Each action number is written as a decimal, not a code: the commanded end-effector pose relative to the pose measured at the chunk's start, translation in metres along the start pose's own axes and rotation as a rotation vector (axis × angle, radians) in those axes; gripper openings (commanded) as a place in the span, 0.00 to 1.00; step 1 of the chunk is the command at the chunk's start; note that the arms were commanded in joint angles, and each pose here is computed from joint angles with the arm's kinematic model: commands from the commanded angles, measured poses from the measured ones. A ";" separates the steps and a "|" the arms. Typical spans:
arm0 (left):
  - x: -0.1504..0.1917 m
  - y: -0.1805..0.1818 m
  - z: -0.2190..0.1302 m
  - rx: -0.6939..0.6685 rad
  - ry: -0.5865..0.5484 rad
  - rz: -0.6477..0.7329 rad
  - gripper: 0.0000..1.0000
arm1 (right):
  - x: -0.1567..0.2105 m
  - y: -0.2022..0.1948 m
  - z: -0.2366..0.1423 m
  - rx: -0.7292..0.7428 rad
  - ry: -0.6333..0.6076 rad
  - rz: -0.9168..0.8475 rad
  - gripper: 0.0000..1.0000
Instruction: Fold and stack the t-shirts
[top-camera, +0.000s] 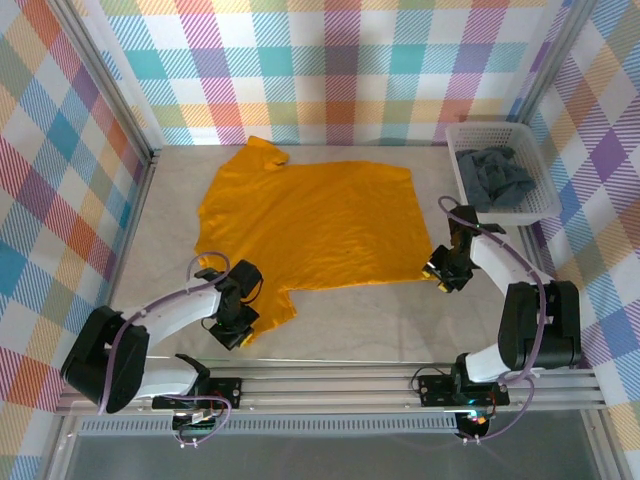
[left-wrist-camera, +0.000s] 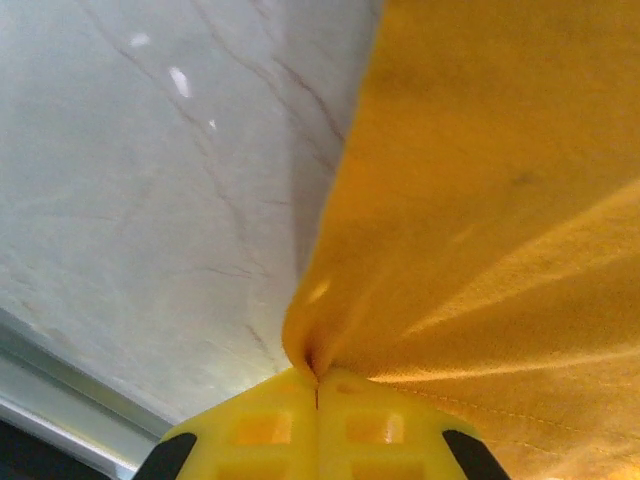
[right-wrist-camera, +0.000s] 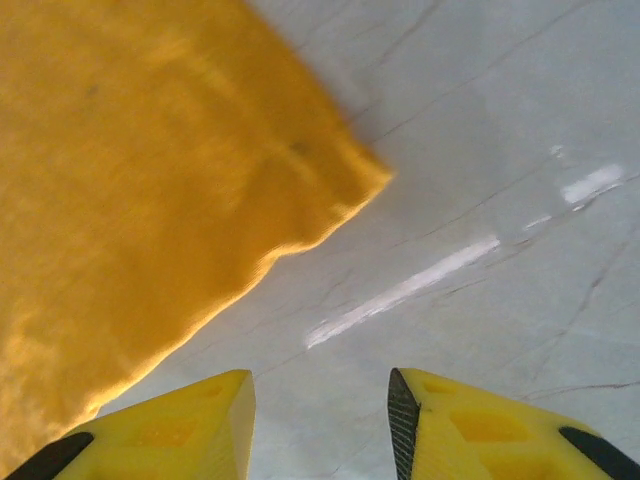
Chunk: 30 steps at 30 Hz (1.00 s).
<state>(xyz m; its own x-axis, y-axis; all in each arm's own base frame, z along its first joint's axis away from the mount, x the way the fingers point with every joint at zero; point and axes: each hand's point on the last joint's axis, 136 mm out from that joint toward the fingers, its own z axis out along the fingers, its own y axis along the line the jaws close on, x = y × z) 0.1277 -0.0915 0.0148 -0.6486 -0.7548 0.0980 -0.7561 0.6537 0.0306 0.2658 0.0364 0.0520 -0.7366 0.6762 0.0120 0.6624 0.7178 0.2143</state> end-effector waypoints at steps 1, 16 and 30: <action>-0.003 0.031 -0.001 -0.072 -0.043 0.011 0.00 | -0.015 -0.002 0.011 -0.002 -0.015 0.076 0.38; -0.001 0.028 -0.002 -0.032 -0.037 -0.004 0.00 | -0.005 -0.008 0.026 -0.012 0.058 0.118 0.36; -0.004 0.022 -0.009 -0.038 -0.049 0.025 0.00 | -0.008 -0.006 0.041 -0.011 0.080 0.119 0.19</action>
<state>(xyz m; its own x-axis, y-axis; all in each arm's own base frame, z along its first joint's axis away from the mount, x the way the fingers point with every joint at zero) 0.1148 -0.0777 0.0177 -0.6495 -0.7575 0.0661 -0.7572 0.6523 0.0346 0.2679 0.0339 0.0139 -0.6663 0.7373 0.1117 0.7404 0.6364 0.2164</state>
